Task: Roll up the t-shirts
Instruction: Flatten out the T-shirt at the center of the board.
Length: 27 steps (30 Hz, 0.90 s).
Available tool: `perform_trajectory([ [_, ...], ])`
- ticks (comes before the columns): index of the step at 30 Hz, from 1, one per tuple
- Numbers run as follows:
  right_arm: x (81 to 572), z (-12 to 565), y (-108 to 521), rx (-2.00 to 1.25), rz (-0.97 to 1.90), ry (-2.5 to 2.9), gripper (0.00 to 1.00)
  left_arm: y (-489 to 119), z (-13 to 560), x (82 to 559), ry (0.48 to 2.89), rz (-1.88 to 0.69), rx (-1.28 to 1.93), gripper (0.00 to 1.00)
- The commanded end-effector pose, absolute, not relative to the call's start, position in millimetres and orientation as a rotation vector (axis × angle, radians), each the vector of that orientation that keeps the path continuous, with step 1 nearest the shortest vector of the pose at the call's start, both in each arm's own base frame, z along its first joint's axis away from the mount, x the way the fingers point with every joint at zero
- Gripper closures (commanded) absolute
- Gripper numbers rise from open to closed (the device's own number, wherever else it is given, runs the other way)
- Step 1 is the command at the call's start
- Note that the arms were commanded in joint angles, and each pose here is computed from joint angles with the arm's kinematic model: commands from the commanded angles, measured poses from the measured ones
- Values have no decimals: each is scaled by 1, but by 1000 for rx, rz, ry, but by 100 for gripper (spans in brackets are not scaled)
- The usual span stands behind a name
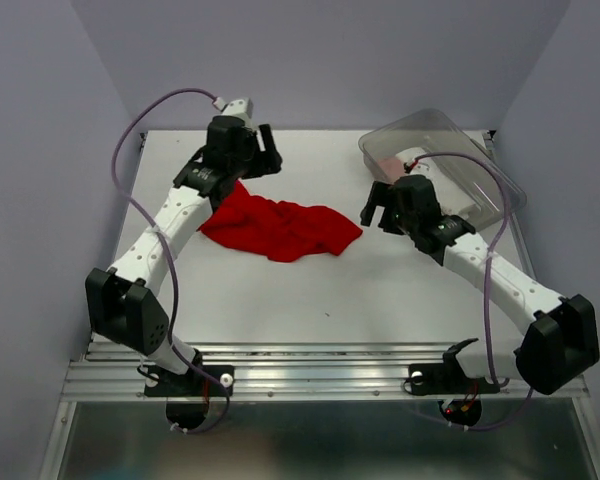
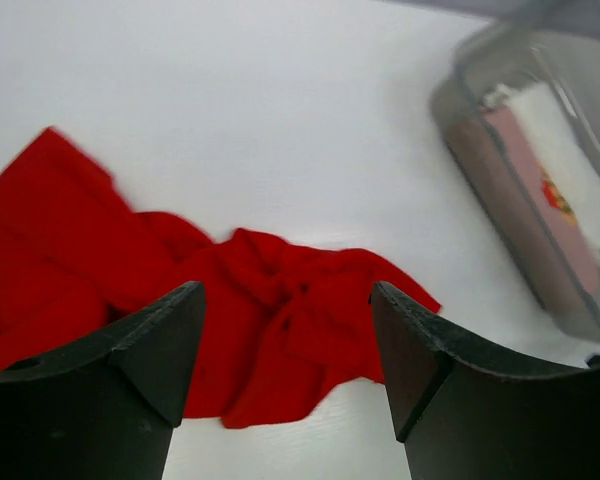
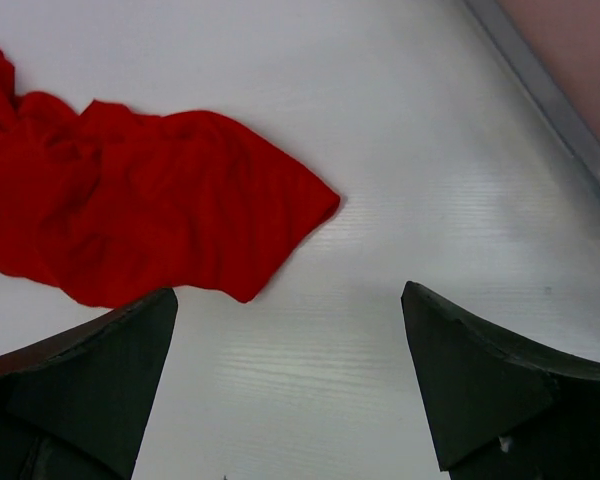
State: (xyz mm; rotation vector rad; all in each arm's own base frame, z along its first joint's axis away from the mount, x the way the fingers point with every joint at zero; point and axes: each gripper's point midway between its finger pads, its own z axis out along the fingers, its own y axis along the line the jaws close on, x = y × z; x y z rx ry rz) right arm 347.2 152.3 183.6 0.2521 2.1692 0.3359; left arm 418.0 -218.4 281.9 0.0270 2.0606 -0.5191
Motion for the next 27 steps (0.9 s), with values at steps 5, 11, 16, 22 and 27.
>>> perform_trajectory([
  [5, 343, 168, 244, -169, 279, 2254, 0, -140, 191, 406, 2288, -365, -258, 25],
  [11, 347, 133, 280, -300, 275, 2328, 5, -187, 157, 377, 2350, -640, -212, 27],
  [16, 355, 103, 293, -344, 261, 2382, 14, -212, 123, 371, 2412, -712, -137, 28],
  [22, 366, 90, 296, -305, 252, 2400, 32, -213, 100, 378, 2445, -648, -140, 35],
  [27, 372, 86, 293, -262, 242, 2398, 56, -216, 95, 381, 2447, -658, -120, 39],
])
